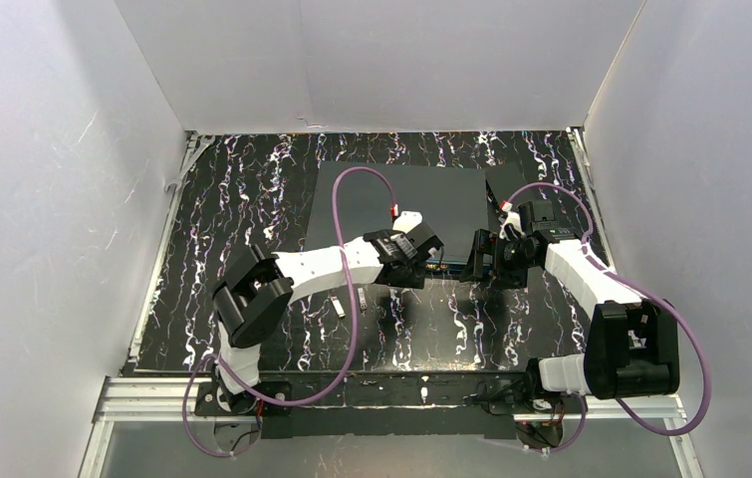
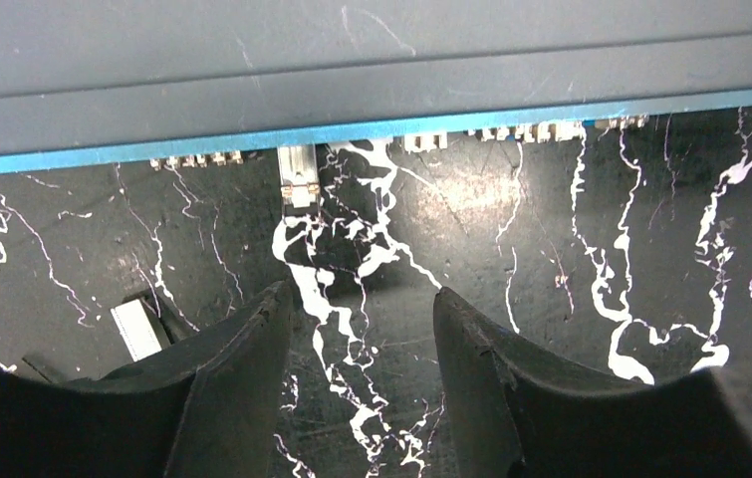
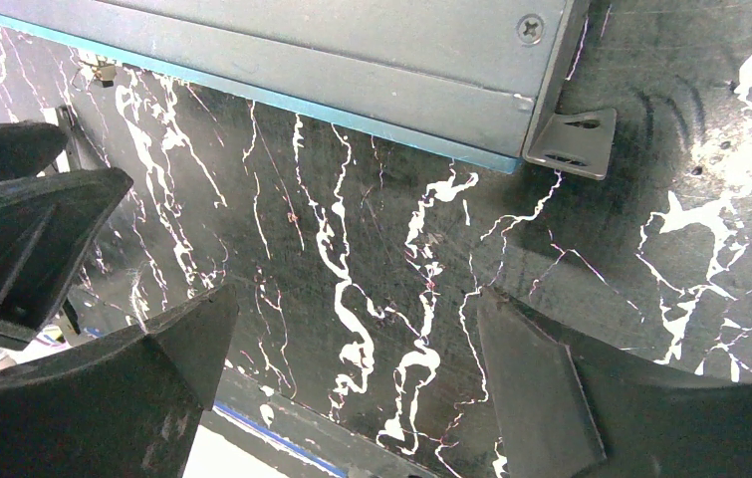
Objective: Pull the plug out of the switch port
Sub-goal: Pull the plug from the switch port, then place the plug at the center of the board.
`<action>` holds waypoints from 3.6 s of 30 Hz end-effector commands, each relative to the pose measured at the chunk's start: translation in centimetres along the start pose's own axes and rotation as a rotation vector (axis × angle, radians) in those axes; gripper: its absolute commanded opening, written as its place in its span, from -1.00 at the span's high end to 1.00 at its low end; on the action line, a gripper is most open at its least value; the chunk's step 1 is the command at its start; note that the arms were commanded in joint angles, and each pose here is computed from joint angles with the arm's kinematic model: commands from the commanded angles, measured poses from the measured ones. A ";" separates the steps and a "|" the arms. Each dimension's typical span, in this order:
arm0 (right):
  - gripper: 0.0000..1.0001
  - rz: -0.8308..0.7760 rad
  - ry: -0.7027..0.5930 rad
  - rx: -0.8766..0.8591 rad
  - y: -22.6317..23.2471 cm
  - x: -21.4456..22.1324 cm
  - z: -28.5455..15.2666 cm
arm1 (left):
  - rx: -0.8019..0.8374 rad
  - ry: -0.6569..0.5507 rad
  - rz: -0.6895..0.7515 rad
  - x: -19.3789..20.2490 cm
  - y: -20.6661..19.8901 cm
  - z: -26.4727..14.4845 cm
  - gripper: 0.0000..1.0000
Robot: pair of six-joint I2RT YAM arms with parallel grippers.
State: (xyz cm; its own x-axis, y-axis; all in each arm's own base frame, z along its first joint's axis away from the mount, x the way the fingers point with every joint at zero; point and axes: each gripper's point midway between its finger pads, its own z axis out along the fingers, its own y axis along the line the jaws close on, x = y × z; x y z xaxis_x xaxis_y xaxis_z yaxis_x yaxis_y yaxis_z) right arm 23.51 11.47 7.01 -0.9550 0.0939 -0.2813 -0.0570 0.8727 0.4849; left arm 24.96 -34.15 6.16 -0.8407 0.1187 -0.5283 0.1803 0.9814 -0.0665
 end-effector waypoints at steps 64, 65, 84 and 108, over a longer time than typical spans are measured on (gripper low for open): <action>-1.00 0.001 0.020 0.003 -0.4 0.3 0.4 | -0.087 0.019 -0.040 -0.8 2.7 3.0 1.00; -1.00 0.001 0.020 0.004 -0.4 0.3 0.4 | -0.081 0.025 -0.044 -0.6 2.6 3.0 1.00; -1.00 0.000 0.018 -0.002 -0.4 0.4 0.5 | -0.016 0.083 -0.091 1.5 1.7 1.5 1.00; -1.00 0.005 0.020 -0.004 -0.4 0.4 0.8 | -0.102 0.123 -0.194 3.6 4.3 -1.0 1.00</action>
State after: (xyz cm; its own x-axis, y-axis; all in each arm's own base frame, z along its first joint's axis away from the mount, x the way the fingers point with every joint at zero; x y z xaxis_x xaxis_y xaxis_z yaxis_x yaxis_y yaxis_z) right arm 23.49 11.47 6.61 -0.9593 0.0930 -0.2667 -0.0500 0.8735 0.4843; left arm 22.85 -30.81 3.52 -0.9160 -0.0316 -0.4000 0.0051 0.9959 -0.0904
